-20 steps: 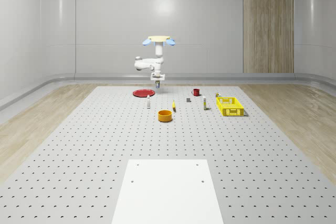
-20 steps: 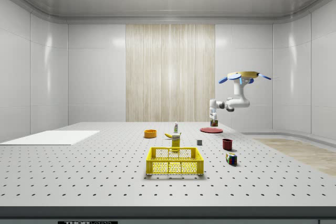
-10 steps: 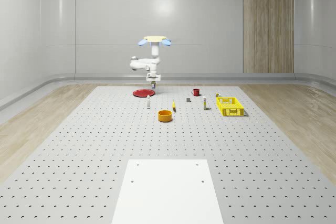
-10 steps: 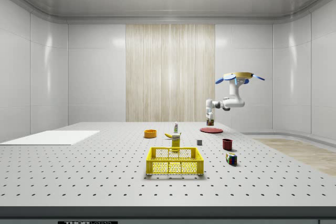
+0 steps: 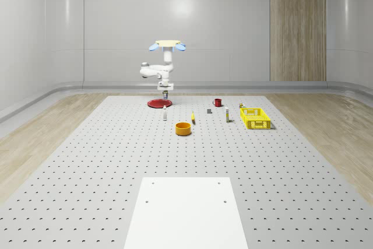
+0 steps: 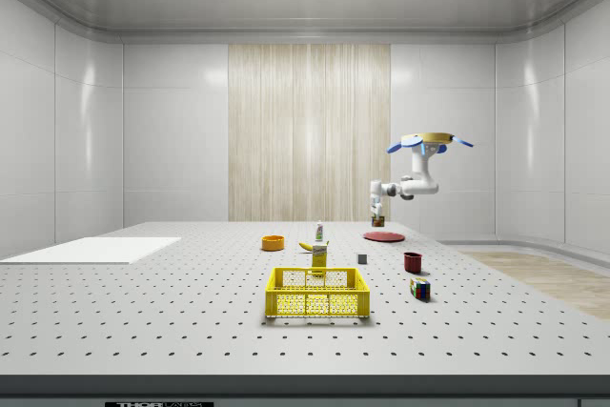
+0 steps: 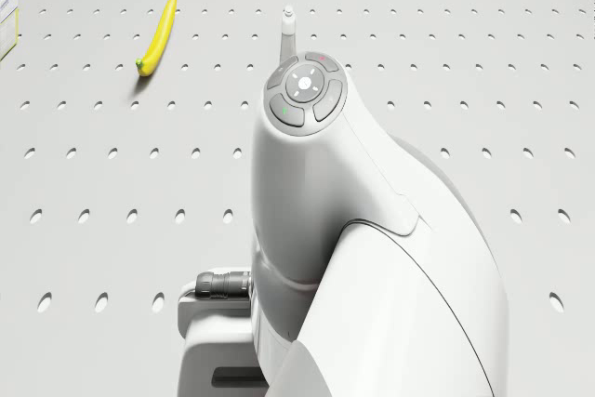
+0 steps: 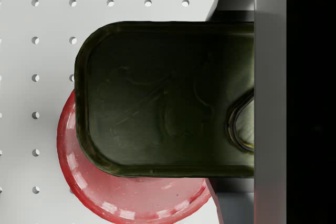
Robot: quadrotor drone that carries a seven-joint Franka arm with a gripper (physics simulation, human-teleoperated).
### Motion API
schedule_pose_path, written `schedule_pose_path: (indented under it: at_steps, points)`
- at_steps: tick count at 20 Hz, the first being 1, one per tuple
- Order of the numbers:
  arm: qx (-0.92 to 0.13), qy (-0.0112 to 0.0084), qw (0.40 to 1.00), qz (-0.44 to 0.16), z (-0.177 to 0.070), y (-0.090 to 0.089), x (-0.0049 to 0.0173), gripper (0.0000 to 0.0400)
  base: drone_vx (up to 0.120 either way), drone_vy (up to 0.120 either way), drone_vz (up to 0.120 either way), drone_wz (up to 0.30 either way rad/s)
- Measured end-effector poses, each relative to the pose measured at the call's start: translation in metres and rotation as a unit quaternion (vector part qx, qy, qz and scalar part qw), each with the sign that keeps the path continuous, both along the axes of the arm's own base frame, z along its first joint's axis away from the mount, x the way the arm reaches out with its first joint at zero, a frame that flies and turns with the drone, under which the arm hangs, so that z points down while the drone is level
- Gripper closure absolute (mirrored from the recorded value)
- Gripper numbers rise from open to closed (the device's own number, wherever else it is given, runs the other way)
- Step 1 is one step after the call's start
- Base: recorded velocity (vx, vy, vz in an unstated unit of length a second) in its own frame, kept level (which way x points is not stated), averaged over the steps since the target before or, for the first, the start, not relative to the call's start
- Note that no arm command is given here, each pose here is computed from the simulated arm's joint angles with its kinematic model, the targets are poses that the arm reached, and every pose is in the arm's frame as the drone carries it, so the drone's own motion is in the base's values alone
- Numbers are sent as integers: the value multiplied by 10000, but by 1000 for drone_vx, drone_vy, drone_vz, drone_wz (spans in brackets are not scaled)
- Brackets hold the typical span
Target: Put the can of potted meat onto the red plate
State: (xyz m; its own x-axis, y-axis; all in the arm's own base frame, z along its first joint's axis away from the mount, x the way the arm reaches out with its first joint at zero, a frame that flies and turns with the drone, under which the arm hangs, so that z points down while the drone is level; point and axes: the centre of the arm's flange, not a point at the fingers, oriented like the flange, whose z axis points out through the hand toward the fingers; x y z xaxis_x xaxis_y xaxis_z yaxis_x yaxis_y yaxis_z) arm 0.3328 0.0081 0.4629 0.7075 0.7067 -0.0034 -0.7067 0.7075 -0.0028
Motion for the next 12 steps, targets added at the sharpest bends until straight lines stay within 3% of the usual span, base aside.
schedule_pose_path:
  at_steps: [8,12]
  points:
    - [0,0,10000,0,0,0,0,112,0,-120,-65,0]
    - [0,0,10000,0,0,0,0,112,0,-120,0,0]
